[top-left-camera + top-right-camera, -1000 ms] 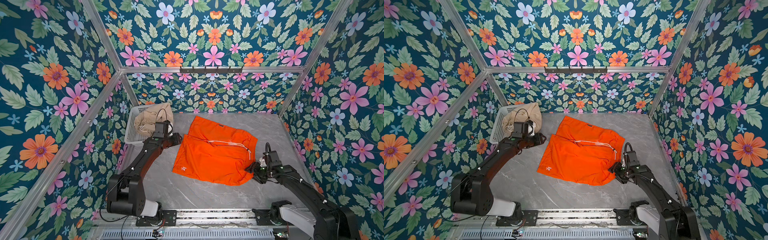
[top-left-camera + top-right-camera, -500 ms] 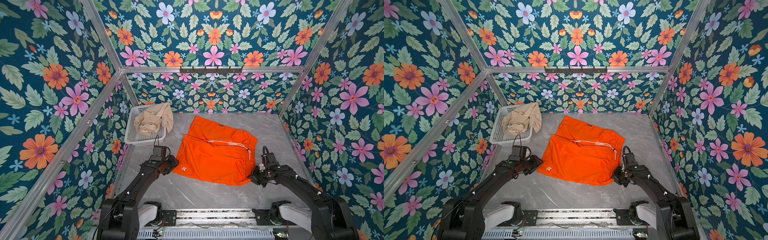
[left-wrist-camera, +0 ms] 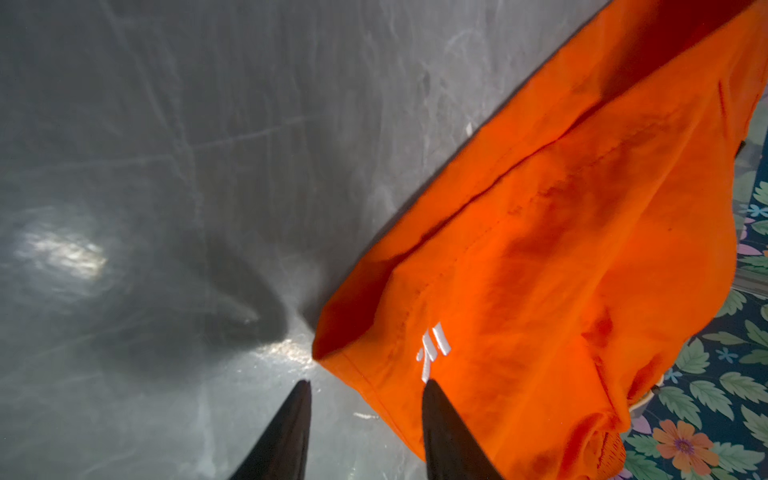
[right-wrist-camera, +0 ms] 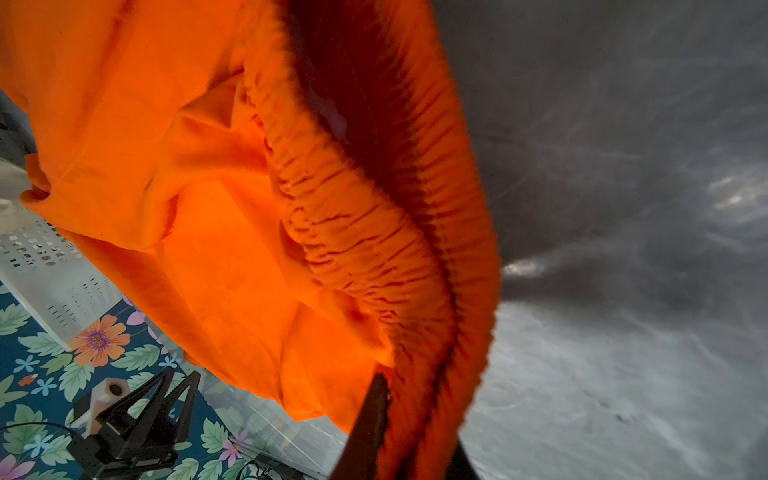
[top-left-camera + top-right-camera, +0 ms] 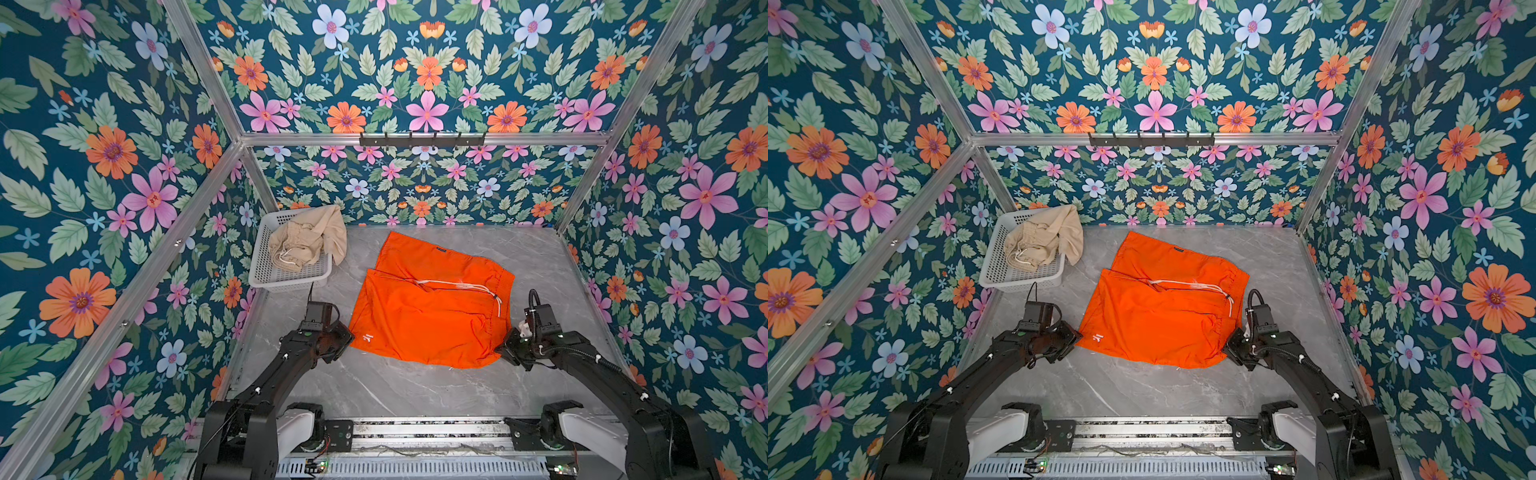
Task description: Fold and stack the shorts
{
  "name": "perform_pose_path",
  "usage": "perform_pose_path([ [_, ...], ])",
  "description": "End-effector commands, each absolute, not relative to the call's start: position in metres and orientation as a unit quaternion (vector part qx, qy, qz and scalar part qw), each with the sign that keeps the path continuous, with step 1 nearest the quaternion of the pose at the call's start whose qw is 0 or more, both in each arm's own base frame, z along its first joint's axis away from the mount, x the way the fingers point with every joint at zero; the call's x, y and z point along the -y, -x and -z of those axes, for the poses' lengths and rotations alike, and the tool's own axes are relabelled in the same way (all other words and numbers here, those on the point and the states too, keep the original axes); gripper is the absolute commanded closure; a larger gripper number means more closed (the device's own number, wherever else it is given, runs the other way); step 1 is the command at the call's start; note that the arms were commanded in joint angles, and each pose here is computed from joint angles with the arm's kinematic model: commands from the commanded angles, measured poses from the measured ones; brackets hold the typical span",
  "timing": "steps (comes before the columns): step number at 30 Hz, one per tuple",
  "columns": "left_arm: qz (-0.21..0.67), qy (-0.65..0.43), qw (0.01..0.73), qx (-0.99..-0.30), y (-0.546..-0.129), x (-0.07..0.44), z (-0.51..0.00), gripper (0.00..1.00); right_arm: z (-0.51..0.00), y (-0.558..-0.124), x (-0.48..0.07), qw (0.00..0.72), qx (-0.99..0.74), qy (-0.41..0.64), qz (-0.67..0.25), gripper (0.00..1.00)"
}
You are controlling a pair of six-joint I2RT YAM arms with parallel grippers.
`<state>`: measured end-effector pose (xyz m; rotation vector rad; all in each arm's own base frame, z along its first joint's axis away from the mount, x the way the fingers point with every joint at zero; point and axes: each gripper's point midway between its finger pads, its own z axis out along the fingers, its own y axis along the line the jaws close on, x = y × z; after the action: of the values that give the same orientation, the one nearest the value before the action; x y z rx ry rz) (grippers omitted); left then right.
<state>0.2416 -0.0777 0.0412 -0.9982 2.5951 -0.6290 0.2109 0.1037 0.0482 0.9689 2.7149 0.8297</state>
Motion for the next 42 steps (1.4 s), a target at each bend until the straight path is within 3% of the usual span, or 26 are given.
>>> perform_pose_path([
  [1,0.224,0.362,0.147,-0.893,-0.246,0.078,-0.038,0.55,-0.051,-0.214,-0.105,0.078,-0.903,-0.317,-0.281,0.89],
  [8,0.215,0.363,0.144,-0.895,-0.248,0.076,-0.027,0.57,-0.053,-0.213,-0.107,0.079,-0.901,-0.312,-0.289,0.90],
  [16,0.217,0.367,0.141,-0.894,-0.253,0.078,-0.015,0.67,-0.055,-0.212,-0.108,0.083,-0.901,-0.307,-0.296,0.94],
  [19,0.209,0.366,0.147,-0.895,-0.255,0.075,-0.013,0.78,-0.057,-0.212,-0.109,0.086,-0.901,-0.304,-0.299,0.94],
  [22,0.206,0.359,0.153,-0.897,-0.259,0.074,-0.018,0.99,-0.063,-0.212,-0.109,0.091,-0.901,-0.301,-0.301,0.95],
  [24,0.204,0.350,0.163,-0.899,-0.263,0.073,-0.028,1.00,-0.072,-0.214,-0.109,0.097,-0.901,-0.297,-0.303,0.97],
  [27,0.186,0.330,0.206,-0.902,-0.274,0.064,-0.067,1.00,-0.105,-0.221,-0.108,0.122,-0.901,-0.282,-0.305,0.99],
  [35,0.103,0.254,0.390,-0.879,-0.305,0.025,-0.247,1.00,-0.253,-0.257,-0.106,0.253,-0.900,-0.176,-0.308,1.00],
  [42,0.050,0.191,0.519,-0.832,-0.309,0.005,-0.392,1.00,-0.376,-0.273,-0.123,0.327,-0.877,-0.075,-0.344,1.00],
])
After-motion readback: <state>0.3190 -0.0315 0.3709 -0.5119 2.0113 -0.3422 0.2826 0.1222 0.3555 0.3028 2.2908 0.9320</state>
